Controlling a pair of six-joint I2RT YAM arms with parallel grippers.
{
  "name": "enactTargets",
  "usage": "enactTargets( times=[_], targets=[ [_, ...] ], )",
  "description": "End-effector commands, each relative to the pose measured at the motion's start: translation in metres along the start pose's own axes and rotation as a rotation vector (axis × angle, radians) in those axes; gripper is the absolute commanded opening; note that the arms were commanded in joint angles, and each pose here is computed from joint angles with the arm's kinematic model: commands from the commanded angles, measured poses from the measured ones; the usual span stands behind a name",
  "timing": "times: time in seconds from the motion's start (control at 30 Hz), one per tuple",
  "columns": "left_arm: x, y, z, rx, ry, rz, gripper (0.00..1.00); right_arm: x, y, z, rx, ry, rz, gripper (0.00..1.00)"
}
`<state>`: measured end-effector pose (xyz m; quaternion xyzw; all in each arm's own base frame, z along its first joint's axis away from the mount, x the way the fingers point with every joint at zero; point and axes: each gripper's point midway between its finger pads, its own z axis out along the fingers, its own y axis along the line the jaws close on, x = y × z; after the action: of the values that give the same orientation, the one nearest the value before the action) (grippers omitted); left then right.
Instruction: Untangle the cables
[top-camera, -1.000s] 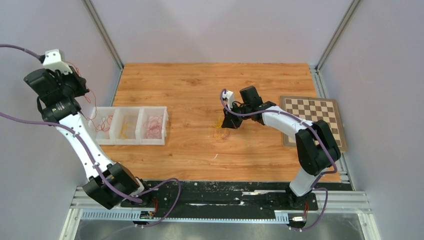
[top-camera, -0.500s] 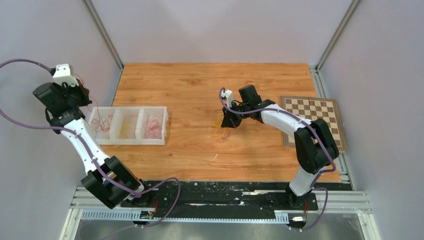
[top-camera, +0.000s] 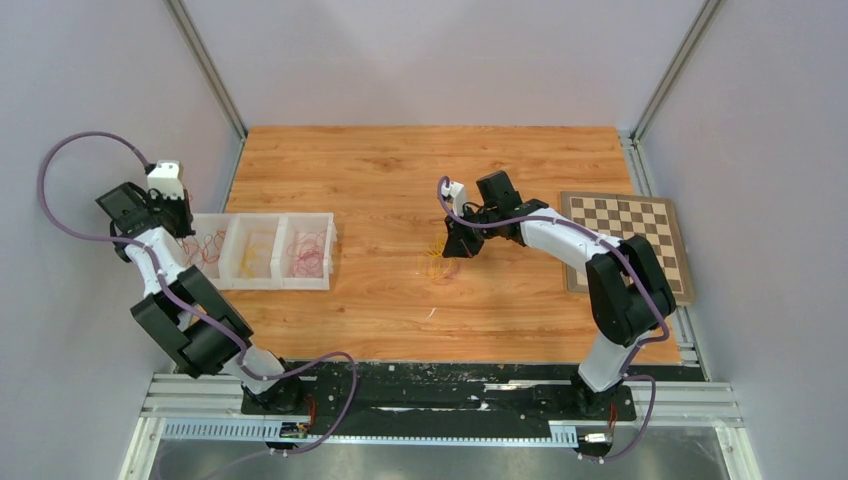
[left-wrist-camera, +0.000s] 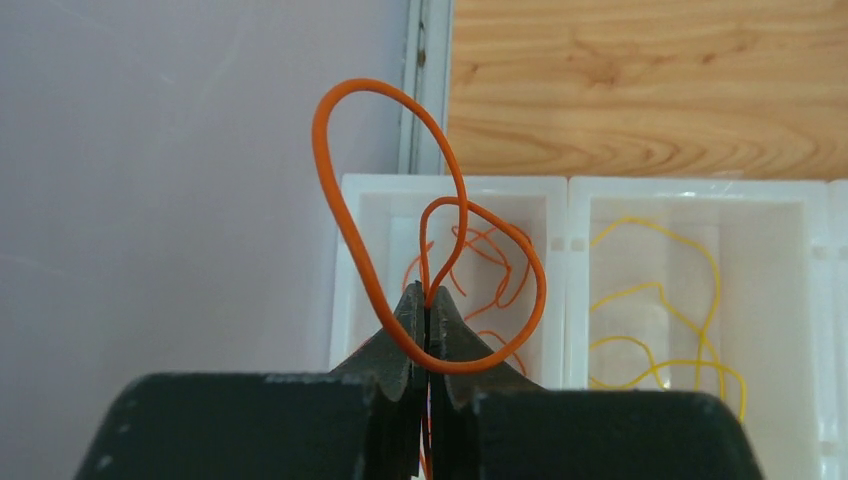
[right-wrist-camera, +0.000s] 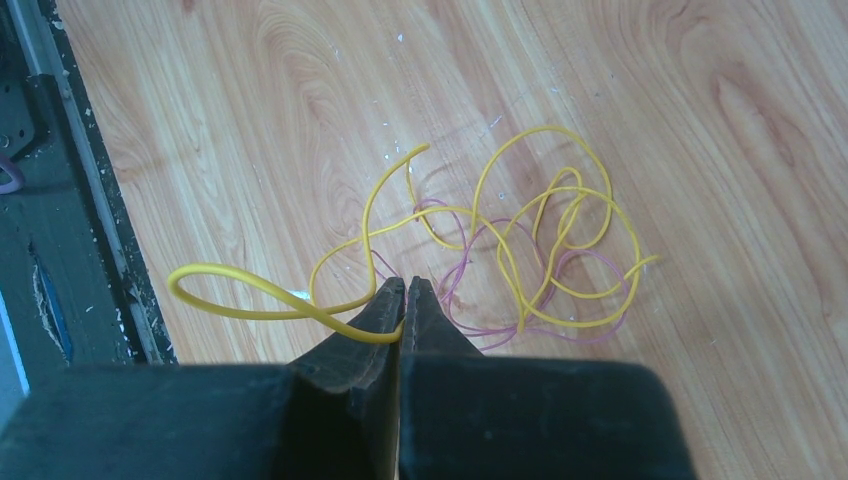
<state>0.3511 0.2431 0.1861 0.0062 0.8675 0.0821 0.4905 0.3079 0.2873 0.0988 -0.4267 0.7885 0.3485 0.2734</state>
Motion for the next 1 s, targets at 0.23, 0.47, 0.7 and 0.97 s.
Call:
enactTargets(
  times=[0.23,0.47,0.7,0.97],
  targets=[
    [0.078,-0.008,0.029,0.088,0.18,0.061,0.01,-0.012,-0.001,0.0,-0.019,-0.018,-0.026,0.0],
    [0.08,-0.011,0.022,0.084,0.201,0.054,0.4,-0.01,-0.002,0.002,-0.024,-0.011,-0.018,0.0],
    [0.029,-0.028,-0.015,0.073,0.126,0.089,0.63,-0.009,0.0,-0.001,-0.027,-0.007,-0.02,0.0],
    [-0.032,-0.099,-0.057,0.24,0.01,0.166,0.85,-0.036,0.003,-0.022,-0.02,-0.074,-0.047,0.0]
  ],
)
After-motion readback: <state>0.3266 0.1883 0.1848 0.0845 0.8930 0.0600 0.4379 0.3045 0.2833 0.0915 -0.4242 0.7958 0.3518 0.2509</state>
